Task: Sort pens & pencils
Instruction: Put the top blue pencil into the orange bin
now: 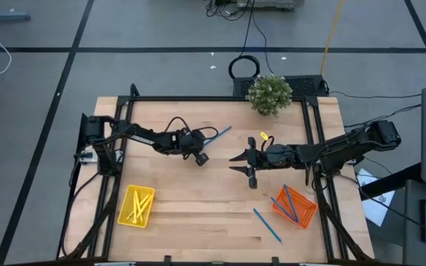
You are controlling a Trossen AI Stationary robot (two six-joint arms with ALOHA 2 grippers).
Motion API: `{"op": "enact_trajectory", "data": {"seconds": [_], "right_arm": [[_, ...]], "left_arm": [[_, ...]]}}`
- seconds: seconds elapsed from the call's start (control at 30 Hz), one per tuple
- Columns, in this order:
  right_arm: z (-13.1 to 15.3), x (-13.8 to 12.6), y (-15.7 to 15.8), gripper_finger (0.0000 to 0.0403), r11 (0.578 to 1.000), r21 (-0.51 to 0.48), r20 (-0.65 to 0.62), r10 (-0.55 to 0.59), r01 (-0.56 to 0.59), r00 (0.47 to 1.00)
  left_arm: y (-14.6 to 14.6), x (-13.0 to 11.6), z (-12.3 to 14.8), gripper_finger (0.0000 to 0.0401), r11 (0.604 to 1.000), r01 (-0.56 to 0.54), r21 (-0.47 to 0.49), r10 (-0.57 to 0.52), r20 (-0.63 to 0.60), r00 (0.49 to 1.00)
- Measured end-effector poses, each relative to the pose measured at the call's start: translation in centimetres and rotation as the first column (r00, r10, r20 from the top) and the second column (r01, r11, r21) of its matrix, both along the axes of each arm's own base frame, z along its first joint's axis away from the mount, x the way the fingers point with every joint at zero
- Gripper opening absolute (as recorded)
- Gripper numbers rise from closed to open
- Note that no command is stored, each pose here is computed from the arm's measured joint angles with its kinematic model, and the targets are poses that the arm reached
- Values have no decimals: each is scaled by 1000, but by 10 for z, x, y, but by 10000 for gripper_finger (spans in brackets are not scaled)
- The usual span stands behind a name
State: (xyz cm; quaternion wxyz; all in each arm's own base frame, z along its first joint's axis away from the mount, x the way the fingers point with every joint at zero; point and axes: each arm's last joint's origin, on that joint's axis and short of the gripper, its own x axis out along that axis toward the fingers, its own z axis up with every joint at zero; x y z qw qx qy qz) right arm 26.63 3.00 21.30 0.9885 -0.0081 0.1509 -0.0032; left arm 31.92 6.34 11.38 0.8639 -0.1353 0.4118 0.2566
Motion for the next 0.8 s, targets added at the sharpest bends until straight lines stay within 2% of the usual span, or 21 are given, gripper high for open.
{"op": "enact_trajectory", "data": {"seconds": [0.33,0.7,0.8], "right_arm": [[0,0,0,114,1000,0,-1,0,0,1000],[0,0,0,114,1000,0,-3,0,0,1000],[-1,0,0,114,1000,-1,-7,0,0,1000]], "left_arm": [[-3,-5,13,1,1000,23,-18,-23,5,1000],[-15,-12,45,0,999,52,9,-53,62,997],[-21,-15,56,0,998,55,42,-59,80,995]]}}
